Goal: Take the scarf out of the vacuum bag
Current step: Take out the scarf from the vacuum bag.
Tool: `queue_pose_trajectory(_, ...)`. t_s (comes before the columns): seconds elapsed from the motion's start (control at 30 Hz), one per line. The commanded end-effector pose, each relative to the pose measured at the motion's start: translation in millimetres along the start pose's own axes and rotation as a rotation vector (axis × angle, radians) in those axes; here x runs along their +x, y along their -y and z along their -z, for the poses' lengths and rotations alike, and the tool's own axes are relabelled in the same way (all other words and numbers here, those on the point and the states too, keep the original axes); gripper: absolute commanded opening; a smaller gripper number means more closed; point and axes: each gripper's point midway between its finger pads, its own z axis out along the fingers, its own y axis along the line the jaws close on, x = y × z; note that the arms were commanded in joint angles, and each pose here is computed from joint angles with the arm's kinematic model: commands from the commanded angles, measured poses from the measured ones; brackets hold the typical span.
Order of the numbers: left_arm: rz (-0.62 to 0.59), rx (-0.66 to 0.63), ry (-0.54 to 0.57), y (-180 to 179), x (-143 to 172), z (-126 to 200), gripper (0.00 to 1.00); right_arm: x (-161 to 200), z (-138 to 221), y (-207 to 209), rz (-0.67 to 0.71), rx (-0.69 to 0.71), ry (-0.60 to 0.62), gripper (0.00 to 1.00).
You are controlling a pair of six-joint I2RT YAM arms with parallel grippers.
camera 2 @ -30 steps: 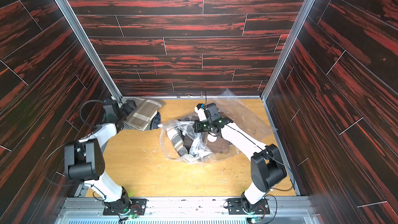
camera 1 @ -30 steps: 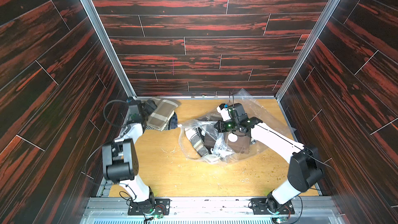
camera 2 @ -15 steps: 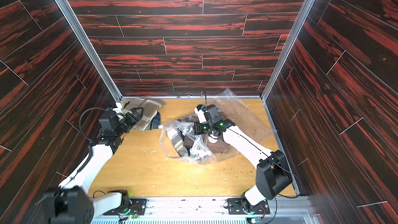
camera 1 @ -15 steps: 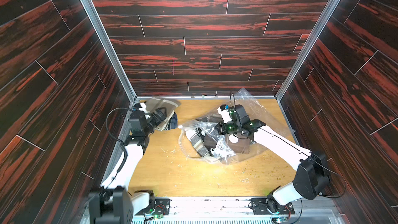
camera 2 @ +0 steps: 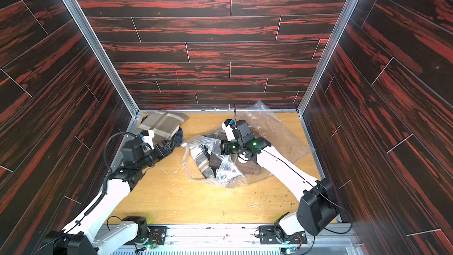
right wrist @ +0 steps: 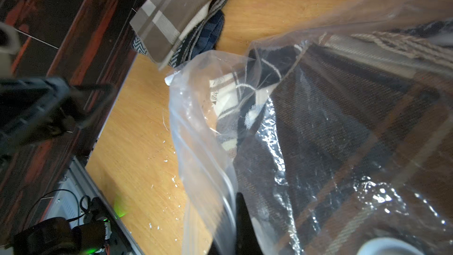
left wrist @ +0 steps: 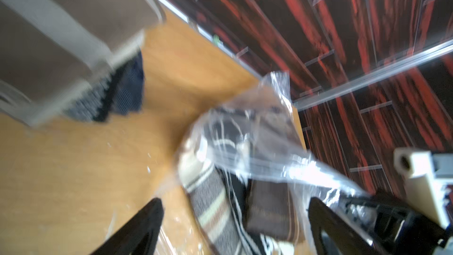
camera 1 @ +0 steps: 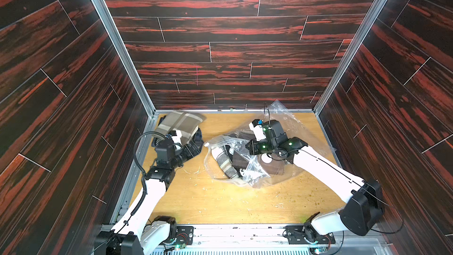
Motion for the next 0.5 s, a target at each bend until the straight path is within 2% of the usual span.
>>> queue_pose_trajectory(0.0, -0.054, 0.072, -0.003, 22, 9, 1, 0.94, 3, 9, -2, -0.015, 0.009, -0.007, 0.0)
queue_pose_trajectory(0.47, -0.134, 0.11, -0.127, 38, 87, -37, 0.93, 4, 18, 9, -0.047, 0.067, 0.03, 0.0)
